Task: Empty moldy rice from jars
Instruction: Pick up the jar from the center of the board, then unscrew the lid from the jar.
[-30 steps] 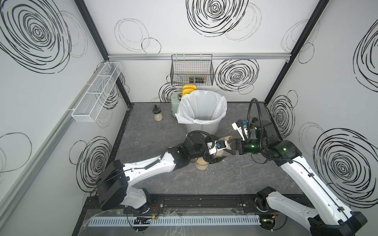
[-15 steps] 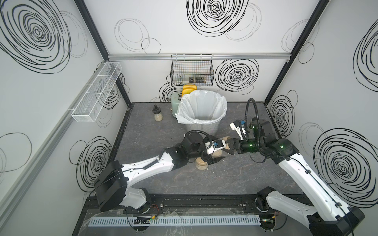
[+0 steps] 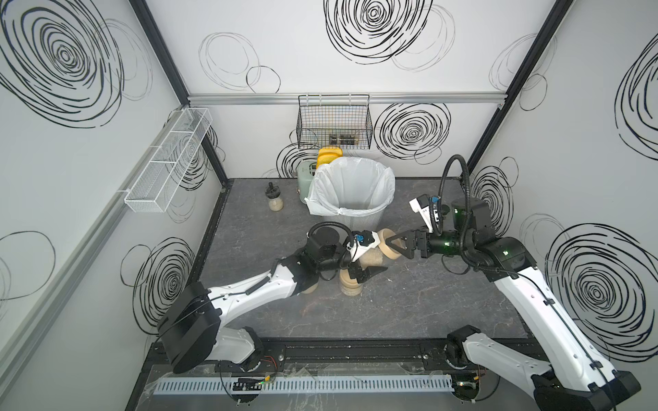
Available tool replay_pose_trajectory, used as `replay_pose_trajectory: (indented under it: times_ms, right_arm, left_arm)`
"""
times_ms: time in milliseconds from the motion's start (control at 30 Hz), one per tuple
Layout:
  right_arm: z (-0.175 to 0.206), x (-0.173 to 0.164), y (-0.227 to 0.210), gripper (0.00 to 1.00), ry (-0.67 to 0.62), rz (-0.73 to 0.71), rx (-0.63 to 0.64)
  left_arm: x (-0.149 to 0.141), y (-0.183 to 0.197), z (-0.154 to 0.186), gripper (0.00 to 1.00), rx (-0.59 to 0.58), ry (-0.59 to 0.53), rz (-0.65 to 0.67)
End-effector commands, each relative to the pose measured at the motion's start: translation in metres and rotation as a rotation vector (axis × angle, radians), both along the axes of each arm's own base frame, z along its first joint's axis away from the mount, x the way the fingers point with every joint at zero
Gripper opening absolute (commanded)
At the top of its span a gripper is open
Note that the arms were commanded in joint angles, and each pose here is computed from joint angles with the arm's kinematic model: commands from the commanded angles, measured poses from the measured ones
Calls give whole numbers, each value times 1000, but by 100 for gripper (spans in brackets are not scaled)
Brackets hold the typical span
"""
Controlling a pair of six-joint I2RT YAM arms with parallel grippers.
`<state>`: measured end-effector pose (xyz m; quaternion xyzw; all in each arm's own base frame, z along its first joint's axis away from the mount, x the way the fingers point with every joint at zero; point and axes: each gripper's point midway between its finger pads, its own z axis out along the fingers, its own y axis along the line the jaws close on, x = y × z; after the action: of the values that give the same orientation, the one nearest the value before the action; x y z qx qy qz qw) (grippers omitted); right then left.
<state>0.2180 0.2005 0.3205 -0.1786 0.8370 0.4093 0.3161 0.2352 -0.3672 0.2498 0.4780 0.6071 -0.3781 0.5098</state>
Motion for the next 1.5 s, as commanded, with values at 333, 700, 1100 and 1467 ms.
replay_pose_trajectory:
  times_ms: [333,700,1100,1467]
  right_arm:
    - [46,8,-1,98,-206,-37,119]
    - [56,19,2,98,-265,-124,140]
    - [44,13,37,98,-284,-104,49]
    - [39,19,37,94,-309,-158,6]
  left_arm:
    - [-11,13,89,50,-372,-76,-32]
    - [-5,15,92,52,-389,-56,27]
    - [-4,11,93,53,-380,-64,52]
    - [-7,10,94,51,-377,-60,40]
